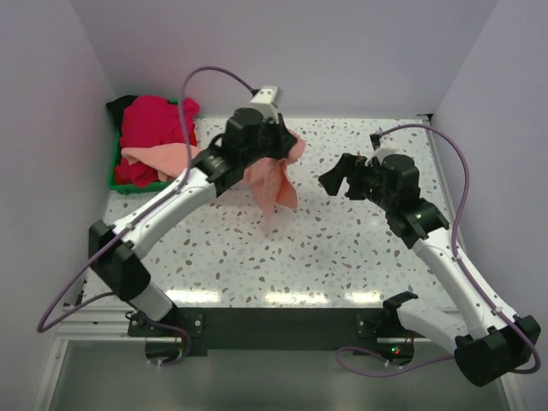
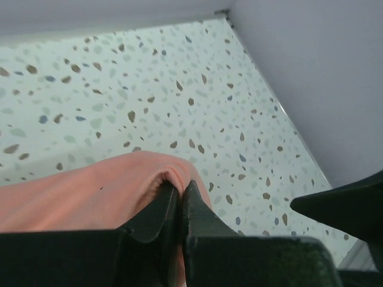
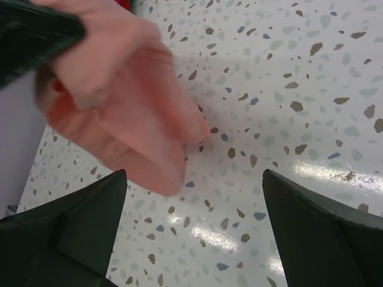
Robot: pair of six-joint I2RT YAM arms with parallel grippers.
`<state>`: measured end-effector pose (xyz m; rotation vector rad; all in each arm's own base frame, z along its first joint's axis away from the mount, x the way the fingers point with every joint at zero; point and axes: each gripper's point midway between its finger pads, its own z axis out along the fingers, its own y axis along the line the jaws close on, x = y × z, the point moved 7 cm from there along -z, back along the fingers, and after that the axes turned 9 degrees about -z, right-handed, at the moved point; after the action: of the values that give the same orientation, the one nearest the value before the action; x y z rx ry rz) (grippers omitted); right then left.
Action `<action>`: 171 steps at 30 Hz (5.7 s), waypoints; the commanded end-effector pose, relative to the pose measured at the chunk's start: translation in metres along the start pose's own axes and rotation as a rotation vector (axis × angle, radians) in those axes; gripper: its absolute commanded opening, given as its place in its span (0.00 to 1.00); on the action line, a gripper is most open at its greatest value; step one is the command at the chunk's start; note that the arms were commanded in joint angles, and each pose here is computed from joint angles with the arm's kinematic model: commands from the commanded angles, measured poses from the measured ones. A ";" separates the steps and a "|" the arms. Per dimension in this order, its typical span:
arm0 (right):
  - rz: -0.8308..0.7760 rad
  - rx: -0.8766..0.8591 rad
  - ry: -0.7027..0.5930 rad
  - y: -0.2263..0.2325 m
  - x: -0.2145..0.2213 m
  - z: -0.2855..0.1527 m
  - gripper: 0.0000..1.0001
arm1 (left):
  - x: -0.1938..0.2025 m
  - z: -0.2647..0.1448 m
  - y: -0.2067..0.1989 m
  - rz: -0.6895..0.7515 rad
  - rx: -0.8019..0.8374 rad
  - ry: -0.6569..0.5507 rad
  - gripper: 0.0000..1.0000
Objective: Fold and stack the t-shirts
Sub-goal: Move the tshirt to the center of the board, then flatten the tshirt out
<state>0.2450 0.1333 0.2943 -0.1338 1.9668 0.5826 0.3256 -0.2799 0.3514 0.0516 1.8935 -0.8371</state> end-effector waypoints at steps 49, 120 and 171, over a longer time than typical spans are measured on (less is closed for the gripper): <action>-0.248 0.267 0.396 0.056 0.193 0.159 0.64 | 0.033 -0.069 0.192 -0.347 -0.428 -0.079 0.59; -0.151 0.478 0.025 -0.026 -0.052 -0.037 0.00 | 0.085 -0.100 0.225 -0.380 -0.749 -0.110 0.00; 0.041 0.508 0.132 -0.095 -0.022 0.004 0.00 | 0.201 -0.139 0.218 -0.486 -0.682 0.191 0.76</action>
<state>0.2947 0.0439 0.2703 0.1962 2.2414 0.0138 0.2126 -0.0844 0.1113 -0.7946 2.3529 -0.3803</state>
